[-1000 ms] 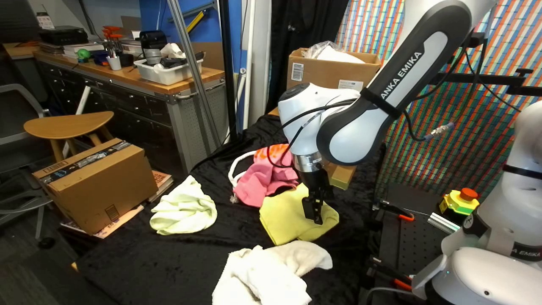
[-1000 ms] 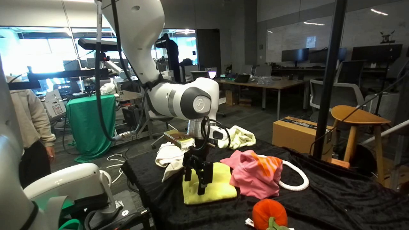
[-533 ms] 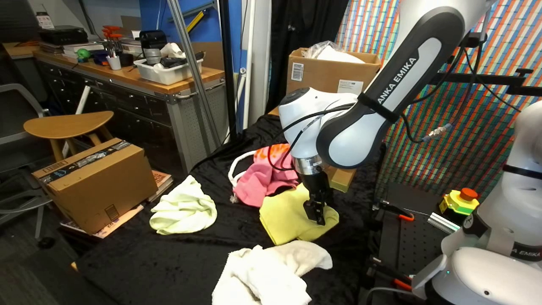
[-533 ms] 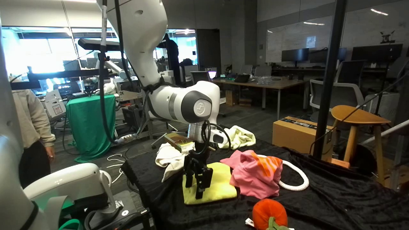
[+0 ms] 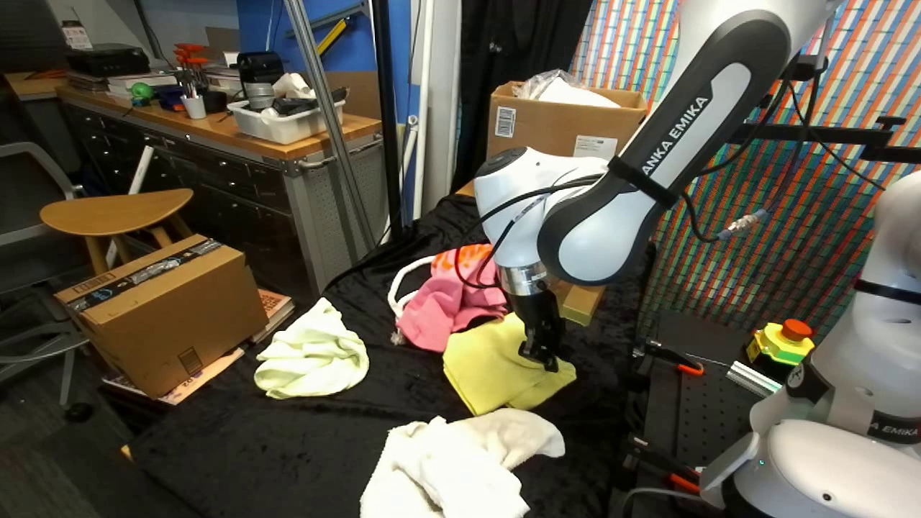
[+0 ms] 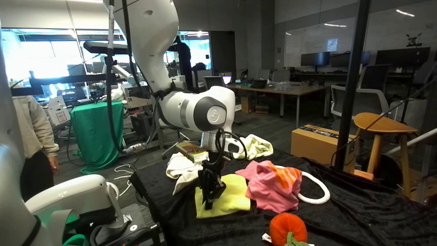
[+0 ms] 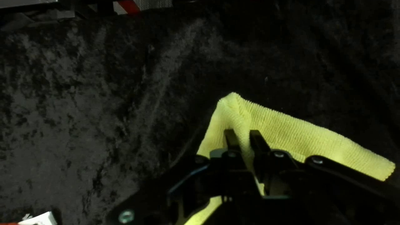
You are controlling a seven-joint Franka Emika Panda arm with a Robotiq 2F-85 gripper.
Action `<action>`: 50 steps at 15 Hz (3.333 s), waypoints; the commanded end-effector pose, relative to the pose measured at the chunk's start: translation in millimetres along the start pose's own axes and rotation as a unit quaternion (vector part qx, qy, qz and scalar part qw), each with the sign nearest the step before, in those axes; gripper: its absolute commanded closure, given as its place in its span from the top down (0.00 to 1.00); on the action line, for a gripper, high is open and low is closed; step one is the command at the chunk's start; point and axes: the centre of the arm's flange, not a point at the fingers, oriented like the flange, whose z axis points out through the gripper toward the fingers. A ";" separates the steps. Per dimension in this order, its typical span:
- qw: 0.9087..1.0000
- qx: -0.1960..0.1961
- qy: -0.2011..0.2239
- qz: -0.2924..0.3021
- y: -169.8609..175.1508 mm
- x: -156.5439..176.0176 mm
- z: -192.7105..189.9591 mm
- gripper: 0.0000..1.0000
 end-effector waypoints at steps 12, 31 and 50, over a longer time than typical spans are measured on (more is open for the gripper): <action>0.985 0.037 0.143 0.086 39.8 -3.3 -121.5 0.03; 0.950 0.067 0.249 0.174 90.7 72.1 -250.1 0.02; 0.968 -0.005 0.102 0.230 115.7 174.7 -140.2 0.31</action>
